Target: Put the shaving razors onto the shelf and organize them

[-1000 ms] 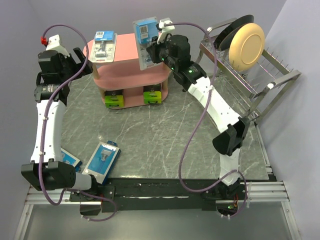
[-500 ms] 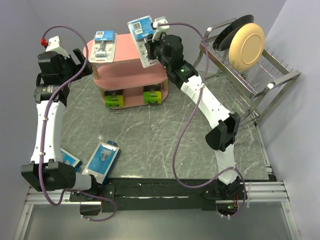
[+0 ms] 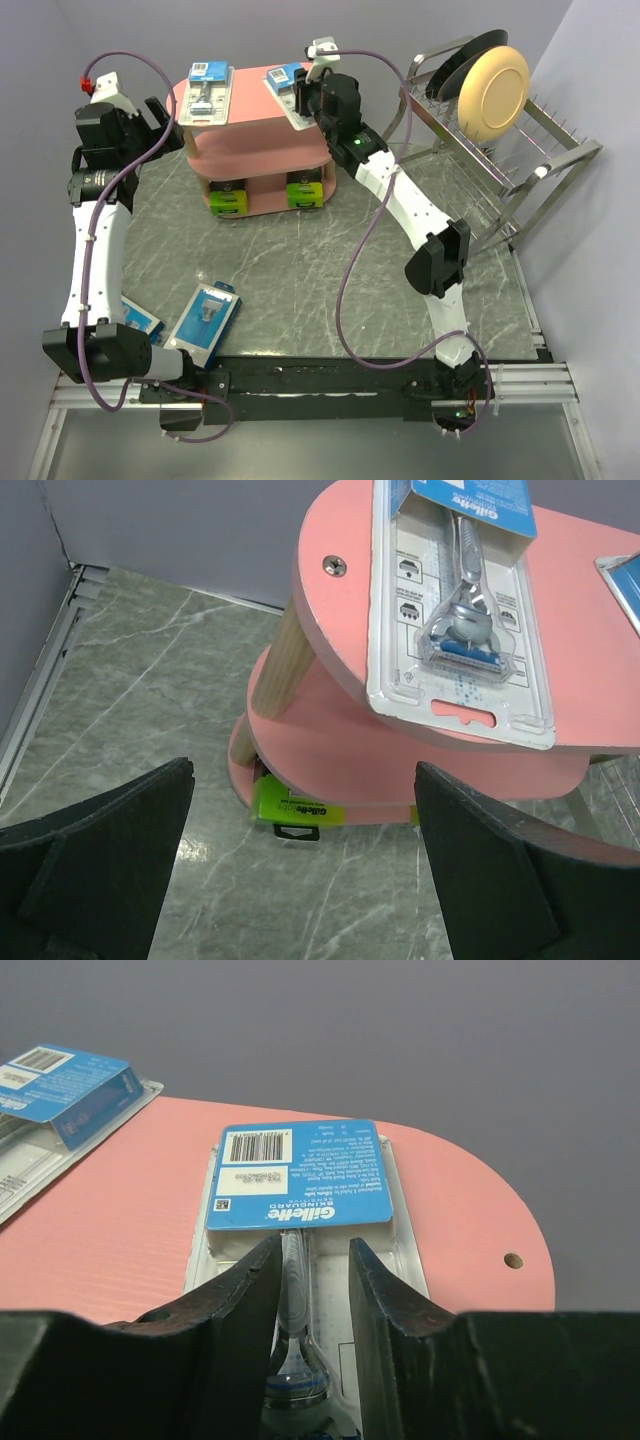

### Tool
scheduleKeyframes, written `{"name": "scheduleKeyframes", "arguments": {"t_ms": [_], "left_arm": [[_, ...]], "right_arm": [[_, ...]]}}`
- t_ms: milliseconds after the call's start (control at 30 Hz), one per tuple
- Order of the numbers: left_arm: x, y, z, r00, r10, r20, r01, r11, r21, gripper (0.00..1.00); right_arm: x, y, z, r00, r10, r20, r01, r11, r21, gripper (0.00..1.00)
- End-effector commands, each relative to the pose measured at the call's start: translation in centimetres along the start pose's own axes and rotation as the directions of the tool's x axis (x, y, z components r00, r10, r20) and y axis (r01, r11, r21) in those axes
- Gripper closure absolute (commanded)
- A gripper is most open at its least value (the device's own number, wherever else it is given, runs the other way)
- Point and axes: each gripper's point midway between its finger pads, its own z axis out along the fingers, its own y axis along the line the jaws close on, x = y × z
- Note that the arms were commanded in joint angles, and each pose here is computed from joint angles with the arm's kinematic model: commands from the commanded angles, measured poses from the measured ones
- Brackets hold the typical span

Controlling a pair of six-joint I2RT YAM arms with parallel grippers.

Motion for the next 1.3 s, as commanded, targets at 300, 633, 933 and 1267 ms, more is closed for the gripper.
{"name": "scheduleKeyframes", "arguments": {"t_ms": [300, 633, 933, 1267], "left_arm": [[-1.8, -0.4, -1.0, 0.998, -0.023, 0.063, 0.021, 0.999, 0.028, 0.03], [-1.8, -0.1, -0.9, 0.998, -0.029, 0.063, 0.028, 0.999, 0.024, 0.03], [-1.6, 0.1, -0.6, 0.998, -0.041, 0.053, 0.039, 0.999, 0.023, 0.03], [-1.5, 0.0, -0.5, 0.997, -0.057, 0.046, 0.056, 0.998, 0.033, 0.03]], "right_arm": [[-4.7, -1.3, -1.7, 0.996, -0.023, 0.085, 0.024, 1.000, -0.008, 0.53], [-5.5, -0.6, -2.8, 0.994, -0.060, 0.088, 0.065, 0.996, -0.060, 0.46], [-6.7, -0.5, -3.7, 0.991, -0.099, 0.095, 0.106, 0.991, -0.077, 0.45], [-2.9, -0.9, -3.6, 0.991, -0.130, -0.010, 0.129, 0.989, -0.070, 0.60]]}}
